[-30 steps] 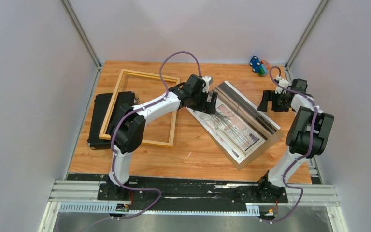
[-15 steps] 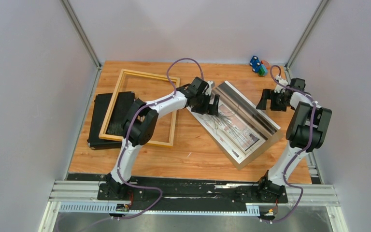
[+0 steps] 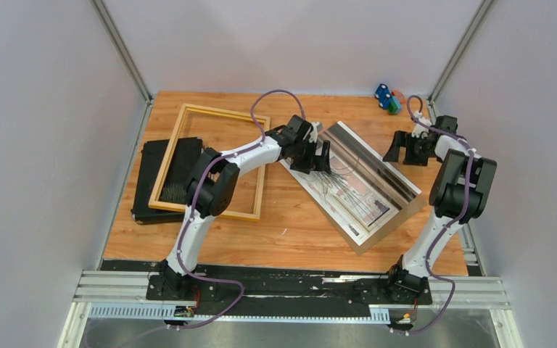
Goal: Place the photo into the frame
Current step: Move the photo frame item to the center of the board, then pick up the photo frame item at the center of the board.
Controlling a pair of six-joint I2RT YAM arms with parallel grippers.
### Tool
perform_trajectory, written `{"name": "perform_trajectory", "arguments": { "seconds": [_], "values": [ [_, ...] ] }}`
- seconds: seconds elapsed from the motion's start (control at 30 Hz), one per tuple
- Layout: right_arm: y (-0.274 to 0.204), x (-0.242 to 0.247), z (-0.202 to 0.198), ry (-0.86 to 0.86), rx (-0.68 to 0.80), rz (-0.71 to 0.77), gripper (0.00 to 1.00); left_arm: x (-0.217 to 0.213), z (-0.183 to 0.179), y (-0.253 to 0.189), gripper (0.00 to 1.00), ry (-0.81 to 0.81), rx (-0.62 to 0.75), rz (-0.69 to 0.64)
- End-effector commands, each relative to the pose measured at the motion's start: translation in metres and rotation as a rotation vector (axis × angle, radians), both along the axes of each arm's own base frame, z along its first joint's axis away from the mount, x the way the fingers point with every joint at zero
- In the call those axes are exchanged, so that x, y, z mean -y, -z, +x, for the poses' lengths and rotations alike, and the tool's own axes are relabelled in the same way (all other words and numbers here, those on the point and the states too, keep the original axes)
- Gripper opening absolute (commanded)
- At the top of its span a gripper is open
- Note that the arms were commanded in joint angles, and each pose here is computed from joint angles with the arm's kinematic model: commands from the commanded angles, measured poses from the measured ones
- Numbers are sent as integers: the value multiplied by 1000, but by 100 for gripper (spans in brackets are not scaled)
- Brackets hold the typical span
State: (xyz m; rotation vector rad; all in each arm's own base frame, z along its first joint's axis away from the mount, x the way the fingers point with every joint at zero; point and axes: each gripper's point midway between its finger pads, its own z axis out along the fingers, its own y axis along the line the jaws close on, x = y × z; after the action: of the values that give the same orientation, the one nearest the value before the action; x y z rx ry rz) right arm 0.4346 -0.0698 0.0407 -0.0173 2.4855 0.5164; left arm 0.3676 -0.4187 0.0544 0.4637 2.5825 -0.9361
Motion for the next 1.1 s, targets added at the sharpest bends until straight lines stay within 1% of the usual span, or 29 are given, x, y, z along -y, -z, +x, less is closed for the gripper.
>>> {"name": "perform_trajectory", "arguments": {
  "seconds": [0.0, 0.33, 0.67, 0.83, 1.07],
  "values": [
    [-5, -4, 12, -6, 20, 30, 93, 9, -1, 4, 100, 3, -46, -37],
    [4, -14, 15, -23, -14, 79, 93, 13, -8, 22, 100, 21, -95, -49],
    [2, -35, 5, -75, -53, 195, 91, 14, -10, 29, 100, 38, -103, -53],
    [-17, -45, 3, -101, -34, 255, 91, 13, -13, 35, 100, 42, -112, -50],
    [-62, -56, 2, -137, 36, 304, 90, 10, -15, 41, 100, 44, -121, -43]
  ]
}}
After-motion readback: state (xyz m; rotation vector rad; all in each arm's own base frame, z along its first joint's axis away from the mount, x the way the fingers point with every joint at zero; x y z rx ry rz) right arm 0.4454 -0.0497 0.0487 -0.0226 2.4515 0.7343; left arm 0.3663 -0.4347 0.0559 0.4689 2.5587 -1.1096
